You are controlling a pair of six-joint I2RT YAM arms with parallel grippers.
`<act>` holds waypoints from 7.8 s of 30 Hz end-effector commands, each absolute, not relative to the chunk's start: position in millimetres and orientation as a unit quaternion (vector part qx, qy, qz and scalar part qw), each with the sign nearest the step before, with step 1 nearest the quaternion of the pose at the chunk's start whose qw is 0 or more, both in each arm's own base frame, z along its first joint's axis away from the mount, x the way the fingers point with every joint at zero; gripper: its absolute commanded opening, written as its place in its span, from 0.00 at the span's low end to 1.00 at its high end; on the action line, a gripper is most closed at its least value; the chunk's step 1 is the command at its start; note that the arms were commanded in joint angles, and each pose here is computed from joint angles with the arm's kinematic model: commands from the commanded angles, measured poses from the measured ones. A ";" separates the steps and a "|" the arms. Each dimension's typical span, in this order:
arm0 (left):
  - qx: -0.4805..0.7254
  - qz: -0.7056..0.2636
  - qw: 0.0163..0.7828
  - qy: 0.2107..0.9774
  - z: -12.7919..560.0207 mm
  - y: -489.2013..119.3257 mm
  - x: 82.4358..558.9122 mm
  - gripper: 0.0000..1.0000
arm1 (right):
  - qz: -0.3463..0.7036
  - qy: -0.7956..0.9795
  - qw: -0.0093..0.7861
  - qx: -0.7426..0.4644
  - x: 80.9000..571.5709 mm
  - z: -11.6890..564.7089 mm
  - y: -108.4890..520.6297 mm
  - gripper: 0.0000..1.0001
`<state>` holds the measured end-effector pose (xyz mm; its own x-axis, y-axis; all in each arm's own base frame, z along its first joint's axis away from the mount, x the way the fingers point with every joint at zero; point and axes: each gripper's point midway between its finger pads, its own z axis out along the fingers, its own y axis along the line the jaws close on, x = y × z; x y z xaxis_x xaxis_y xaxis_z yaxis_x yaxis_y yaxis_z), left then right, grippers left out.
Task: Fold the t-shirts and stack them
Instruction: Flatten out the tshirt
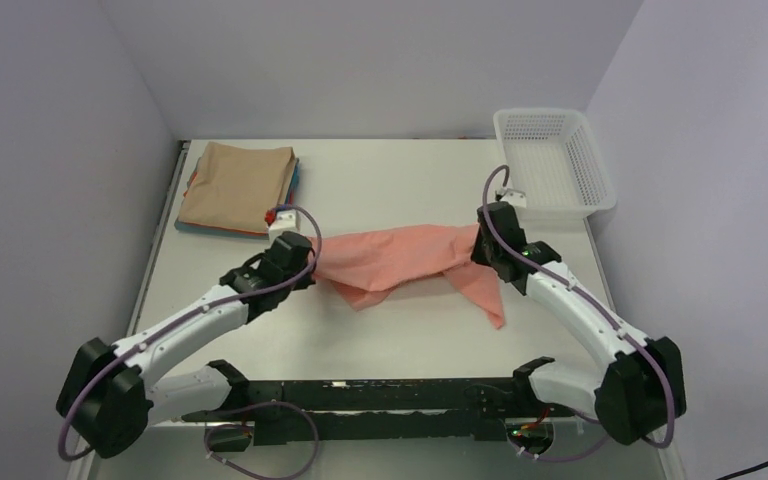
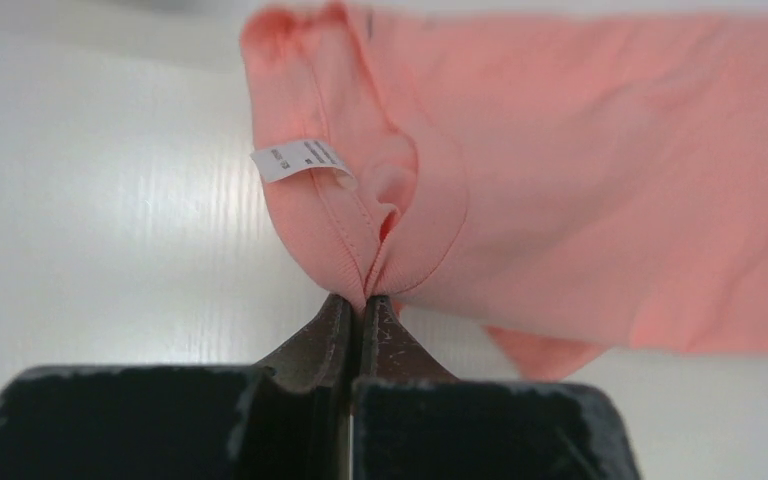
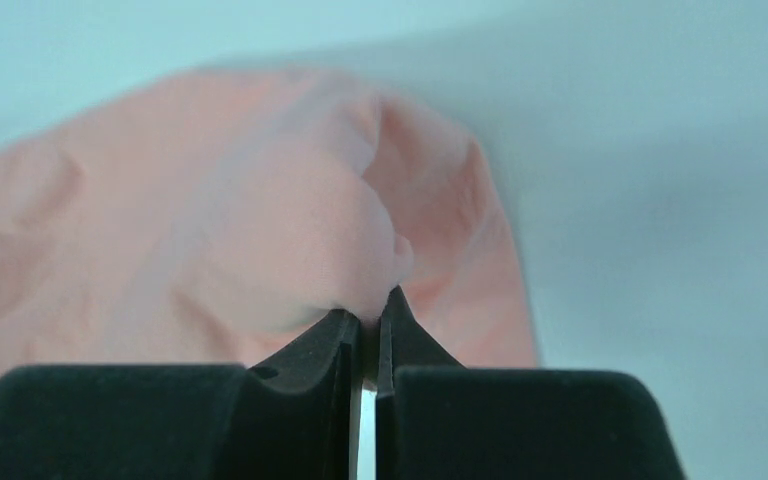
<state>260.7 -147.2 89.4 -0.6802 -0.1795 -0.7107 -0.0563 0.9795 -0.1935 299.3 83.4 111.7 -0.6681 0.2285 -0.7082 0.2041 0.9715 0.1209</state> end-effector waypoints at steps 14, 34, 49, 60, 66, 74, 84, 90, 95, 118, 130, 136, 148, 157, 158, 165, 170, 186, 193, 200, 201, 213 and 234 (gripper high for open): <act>-0.118 -0.146 0.726 0.662 451.5 -64.7 241.4 0.00 | 0.202 0.703 0.681 0.026 258.7 459.2 95.0 0.00; -0.195 -0.097 0.696 0.684 403.2 -11.0 201.6 0.00 | 0.270 0.770 0.577 0.014 203.2 387.0 109.1 0.00; -0.123 -0.200 0.715 0.658 424.5 -41.6 186.8 0.00 | 0.306 0.760 0.573 -0.016 182.2 389.2 117.4 0.00; -0.125 -0.035 0.480 0.868 219.9 -86.1 399.3 0.50 | 0.090 0.890 0.439 0.083 348.6 184.6 108.4 0.07; -0.104 -0.057 0.395 0.911 172.6 -115.5 432.7 0.99 | -0.003 0.914 0.385 0.124 393.2 133.9 92.7 0.99; -0.112 -0.123 0.350 0.922 150.6 -129.4 361.0 0.99 | 0.041 0.920 0.366 0.136 353.3 119.5 96.6 1.00; -0.005 -0.242 0.273 0.931 80.6 -209.5 240.4 1.00 | 0.207 0.929 0.300 0.064 271.6 82.0 146.3 1.00; -0.018 -0.205 0.249 0.947 43.0 -206.4 245.2 1.00 | 0.206 0.935 0.277 0.085 264.6 49.4 147.2 1.00; -0.035 -0.169 0.246 0.954 18.6 -199.6 278.2 0.99 | 0.176 0.942 0.264 0.107 281.6 24.8 145.0 1.00; -0.052 -0.141 0.313 0.938 94.3 -160.8 268.2 1.00 | 0.038 0.942 0.310 0.122 285.1 83.2 93.2 1.00; -0.173 -0.115 0.348 0.914 56.7 -84.0 247.3 0.99 | 0.081 0.938 0.316 0.114 255.8 81.3 97.3 1.00; -0.152 -0.112 0.306 0.933 40.3 -88.5 268.1 0.90 | 0.083 0.939 0.312 0.117 253.9 77.7 97.8 1.00; -0.113 -0.128 0.251 0.953 10.7 -114.6 247.7 0.59 | 0.062 0.941 0.313 0.116 253.2 76.0 90.4 1.00; -0.106 -0.040 0.231 0.966 -1.4 -111.6 229.6 0.39 | 0.061 0.940 0.313 0.118 251.9 75.9 89.2 1.00; -0.106 -0.037 0.230 0.967 -2.9 -112.7 227.4 0.37 | 0.062 0.940 0.314 0.118 251.8 76.1 89.4 1.00; -0.098 -0.010 0.211 0.972 -13.6 -118.6 220.6 0.00 | 0.054 0.942 0.310 0.119 249.6 75.7 86.4 1.00; -0.101 -0.018 0.234 0.967 0.3 -119.8 219.3 0.00 | 0.046 0.946 0.300 0.118 243.6 72.1 83.9 0.99; -0.128 0.023 0.271 0.954 19.4 -92.9 215.1 0.00 | 0.015 0.962 0.241 0.125 267.0 24.4 96.7 0.70; -0.133 0.017 0.280 0.951 25.2 -93.3 217.3 0.00 | -0.010 0.966 0.211 0.146 253.4 10.4 85.4 0.55; -0.125 -0.030 0.302 0.945 32.8 -107.0 223.0 0.00 | -0.021 0.966 0.204 0.158 233.2 10.5 75.0 0.25; -0.124 -0.035 0.305 0.944 33.0 -107.7 223.4 0.00 | -0.014 0.967 0.203 0.156 232.4 10.4 77.7 0.20; -0.181 -0.085 0.479 0.855 187.9 -94.6 258.3 0.00 | 0.184 0.922 0.325 0.103 280.3 152.2 141.3 0.00; -0.158 -0.208 0.768 0.585 572.7 -13.1 166.2 0.00 | 0.279 0.692 0.657 0.103 239.3 494.4 82.9 0.00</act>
